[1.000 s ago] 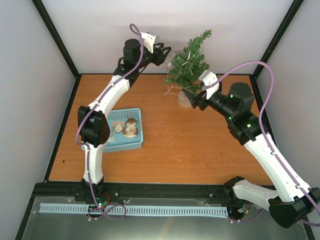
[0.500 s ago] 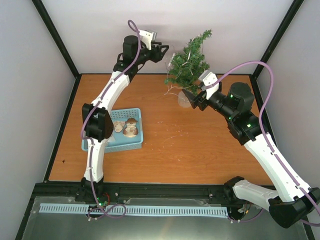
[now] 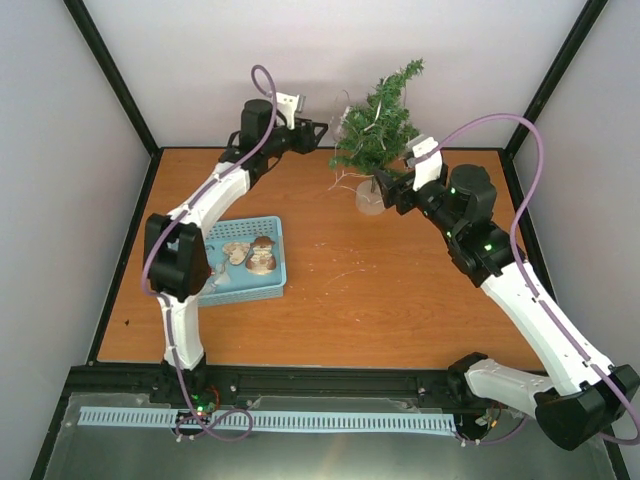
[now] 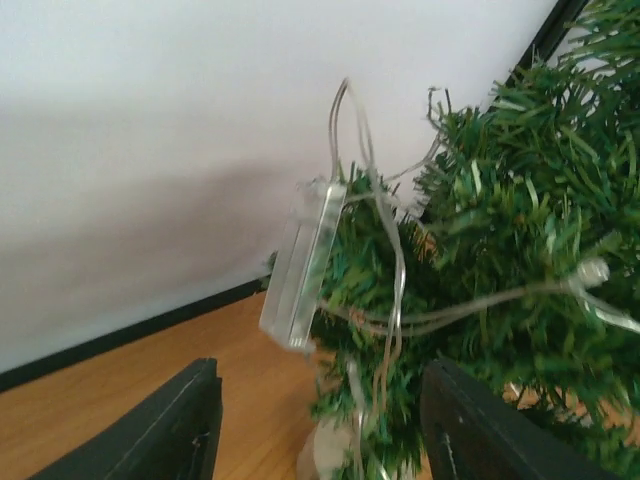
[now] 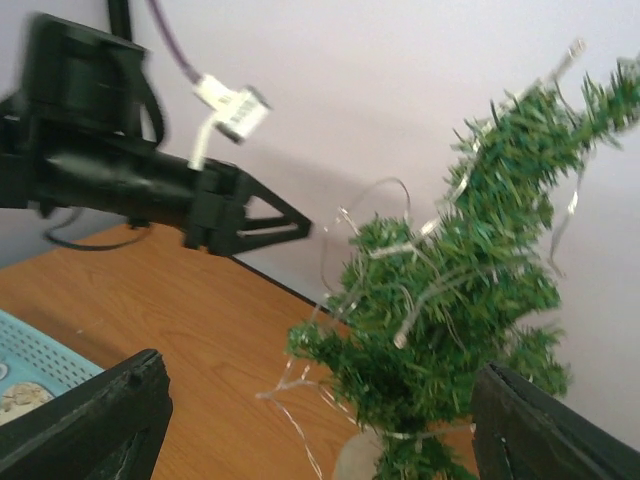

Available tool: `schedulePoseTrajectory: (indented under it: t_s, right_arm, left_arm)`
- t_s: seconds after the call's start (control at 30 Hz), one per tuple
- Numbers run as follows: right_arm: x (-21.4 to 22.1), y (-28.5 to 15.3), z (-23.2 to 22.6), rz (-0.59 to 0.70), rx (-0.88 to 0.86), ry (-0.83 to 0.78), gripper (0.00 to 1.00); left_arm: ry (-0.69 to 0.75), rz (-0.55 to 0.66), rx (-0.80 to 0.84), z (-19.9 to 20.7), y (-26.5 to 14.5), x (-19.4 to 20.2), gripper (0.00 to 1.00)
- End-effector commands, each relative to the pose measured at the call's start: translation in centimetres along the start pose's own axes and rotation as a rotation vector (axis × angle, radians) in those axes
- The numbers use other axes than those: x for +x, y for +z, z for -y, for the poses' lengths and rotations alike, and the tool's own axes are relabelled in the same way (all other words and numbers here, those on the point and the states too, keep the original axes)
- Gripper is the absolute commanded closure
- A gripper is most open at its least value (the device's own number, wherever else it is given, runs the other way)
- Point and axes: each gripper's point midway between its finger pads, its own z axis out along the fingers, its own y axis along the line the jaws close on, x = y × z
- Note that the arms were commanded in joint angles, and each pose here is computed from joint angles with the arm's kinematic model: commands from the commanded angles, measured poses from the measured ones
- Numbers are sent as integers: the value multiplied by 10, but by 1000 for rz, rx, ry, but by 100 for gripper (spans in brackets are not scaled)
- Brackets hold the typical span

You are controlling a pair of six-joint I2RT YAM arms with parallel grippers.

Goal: Decorate the small christmas tree
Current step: Wrap the decoration item around the Christmas tree, then move the christmas tree to the center of the board.

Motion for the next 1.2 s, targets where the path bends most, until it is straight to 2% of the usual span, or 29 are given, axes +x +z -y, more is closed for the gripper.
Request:
schedulePoseTrajectory:
  t_s: [0.0,0.1,0.17,0.33,0.47,0.57,0.7,0.9,1.0,1.17]
  right_arm:
    - [26,4,16,-48,120,92,18]
    - [35,3,17,-62,134,108,18]
    - [35,2,21,-56,157,124,19]
    - [21,4,33,-38,213,98,19]
    - [-7,18,69,-33,393,175,24]
    - [-19,41,85,8,470,247,25]
    - [-29,69,107,40,582,254,28]
    - [-27,121,106,62,548,213,22]
    - [-21,146,108,34,550,165,20]
    - [-3,175,130,-64,697,75,20]
  left_arm:
    - [-42,132,-57,4,-39,-28,47]
    - [-189,149,-132,-11,-50,-6,51]
    - [-230,127,-106,-11,-47,14,51]
    - [-222,75,44,2,-26,32,50]
    - [-221,83,55,5,-26,31,50]
    - [-243,77,56,7,-28,34,50]
    - [-271,31,49,16,-34,48,48]
    - [-259,0,23,26,-66,67,47]
    - [-237,-18,15,29,-75,73,45]
    - [-218,-27,35,36,-82,74,45]
